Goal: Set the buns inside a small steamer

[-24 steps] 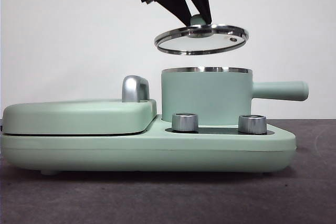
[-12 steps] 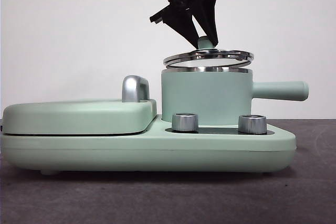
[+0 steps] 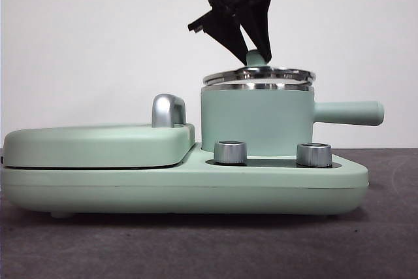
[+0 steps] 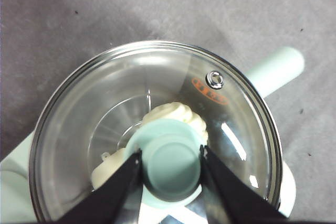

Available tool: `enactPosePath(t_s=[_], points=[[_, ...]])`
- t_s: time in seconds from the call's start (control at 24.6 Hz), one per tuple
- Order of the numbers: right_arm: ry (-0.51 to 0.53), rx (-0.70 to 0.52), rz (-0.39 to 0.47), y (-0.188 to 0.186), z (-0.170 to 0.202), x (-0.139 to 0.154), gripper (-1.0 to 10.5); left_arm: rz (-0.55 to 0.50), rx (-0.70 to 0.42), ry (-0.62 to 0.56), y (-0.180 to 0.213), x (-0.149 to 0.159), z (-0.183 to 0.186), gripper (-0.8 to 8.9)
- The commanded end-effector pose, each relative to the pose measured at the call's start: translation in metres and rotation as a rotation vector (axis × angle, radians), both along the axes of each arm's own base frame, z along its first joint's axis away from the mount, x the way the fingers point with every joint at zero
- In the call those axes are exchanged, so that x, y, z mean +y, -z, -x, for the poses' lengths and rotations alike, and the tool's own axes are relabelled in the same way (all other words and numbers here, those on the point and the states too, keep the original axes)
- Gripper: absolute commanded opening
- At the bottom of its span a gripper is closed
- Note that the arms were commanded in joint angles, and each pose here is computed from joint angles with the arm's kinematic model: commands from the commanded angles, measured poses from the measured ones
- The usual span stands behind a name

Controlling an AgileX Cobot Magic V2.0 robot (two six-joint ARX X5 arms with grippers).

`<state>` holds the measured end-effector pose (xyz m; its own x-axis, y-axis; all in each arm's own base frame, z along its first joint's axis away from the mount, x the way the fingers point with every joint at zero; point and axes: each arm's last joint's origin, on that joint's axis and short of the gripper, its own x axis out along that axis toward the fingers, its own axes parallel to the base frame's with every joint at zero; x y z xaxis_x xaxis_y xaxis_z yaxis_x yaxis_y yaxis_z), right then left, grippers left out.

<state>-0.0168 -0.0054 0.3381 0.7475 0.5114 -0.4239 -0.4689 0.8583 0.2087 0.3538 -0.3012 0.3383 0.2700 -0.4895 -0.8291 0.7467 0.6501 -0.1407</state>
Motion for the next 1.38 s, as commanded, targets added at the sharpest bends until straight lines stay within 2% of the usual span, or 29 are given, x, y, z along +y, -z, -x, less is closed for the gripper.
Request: enactPosePath(t_s=[0.04,0.61,0.94,0.98,1.1,1.14,1.18,1.38], points=[[-0.001,-0.002,-0.017,-0.002,0.001,-0.001,5.8,-0.001,-0.012,0.027,0.007,-0.01,-0.001,0.07],[0.002,-0.002,-0.016,-0.002,0.001,-0.001,5.8,-0.125,-0.048,-0.022,0.013,-0.013,0.003,0.07],[0.002,-0.002,-0.016,-0.002,0.001,-0.001,5.8,-0.134,-0.049,-0.041,0.013,-0.014,0.004,0.11],[0.002,-0.002,-0.017,-0.002,0.001,-0.001,5.8,-0.131,-0.045,-0.048,0.013,-0.014,0.004,0.67],[0.002,-0.002,-0.017,-0.002,0.001,-0.001,5.8,-0.117,-0.036,-0.076,0.01,-0.013,0.005,4.34],[0.002,-0.002,-0.017,-0.002,0.001,-0.001,5.8,-0.109,-0.037,-0.084,0.005,-0.011,0.008,4.94],[0.002,-0.002,-0.017,-0.002,0.001,-0.001,5.8,-0.105,-0.04,-0.085,0.001,-0.009,0.01,5.19],[0.002,-0.001,-0.017,-0.002,0.001,-0.001,5.8,-0.091,-0.019,-0.129,-0.051,0.024,0.044,5.23]])
